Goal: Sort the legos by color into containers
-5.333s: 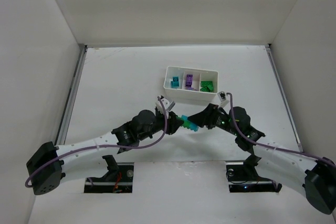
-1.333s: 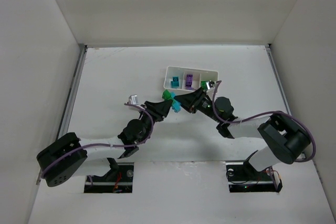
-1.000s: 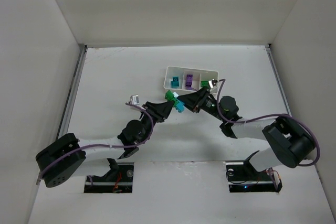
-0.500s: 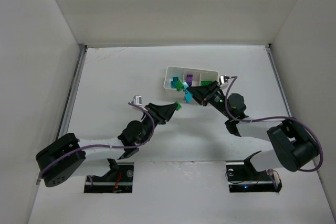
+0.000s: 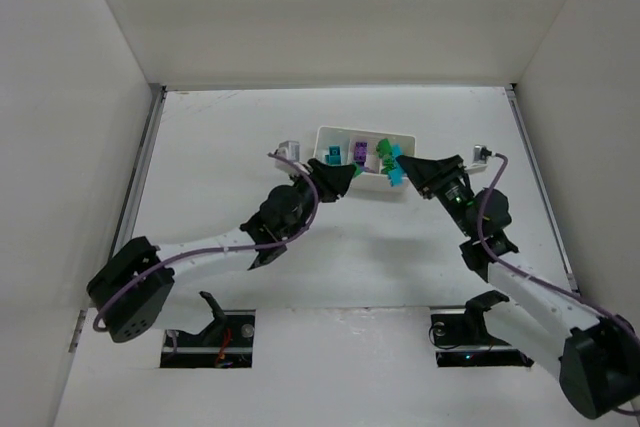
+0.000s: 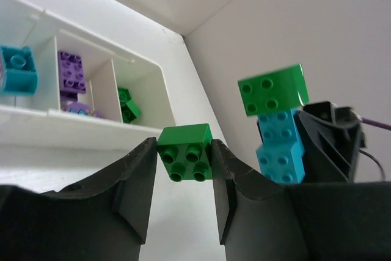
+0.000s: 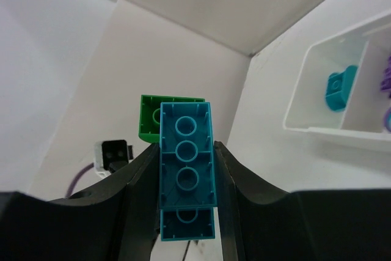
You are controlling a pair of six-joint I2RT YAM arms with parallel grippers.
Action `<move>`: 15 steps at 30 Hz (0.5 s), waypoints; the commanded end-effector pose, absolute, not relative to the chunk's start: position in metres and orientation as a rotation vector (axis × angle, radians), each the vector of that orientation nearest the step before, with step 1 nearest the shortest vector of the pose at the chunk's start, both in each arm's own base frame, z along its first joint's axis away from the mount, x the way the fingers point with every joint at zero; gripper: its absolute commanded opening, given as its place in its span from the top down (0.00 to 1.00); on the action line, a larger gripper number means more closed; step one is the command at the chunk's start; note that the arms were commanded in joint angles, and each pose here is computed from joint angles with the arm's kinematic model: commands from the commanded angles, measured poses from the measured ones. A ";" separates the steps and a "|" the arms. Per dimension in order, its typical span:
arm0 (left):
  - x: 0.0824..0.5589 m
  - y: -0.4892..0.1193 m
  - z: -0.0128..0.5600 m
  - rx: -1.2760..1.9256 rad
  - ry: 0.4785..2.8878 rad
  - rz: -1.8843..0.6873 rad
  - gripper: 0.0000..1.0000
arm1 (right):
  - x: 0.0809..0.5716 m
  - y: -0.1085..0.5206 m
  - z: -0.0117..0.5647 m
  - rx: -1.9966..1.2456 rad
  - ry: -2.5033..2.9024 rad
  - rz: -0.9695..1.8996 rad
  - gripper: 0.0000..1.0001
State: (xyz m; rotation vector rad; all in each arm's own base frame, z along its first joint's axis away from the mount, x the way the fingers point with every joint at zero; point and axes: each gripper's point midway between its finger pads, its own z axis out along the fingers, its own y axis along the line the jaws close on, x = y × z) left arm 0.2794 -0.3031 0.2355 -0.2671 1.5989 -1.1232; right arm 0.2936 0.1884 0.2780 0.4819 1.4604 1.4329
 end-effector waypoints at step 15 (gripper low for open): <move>0.366 -0.438 0.206 -0.003 1.779 -1.090 0.80 | 0.277 0.099 0.274 0.595 1.397 1.040 0.68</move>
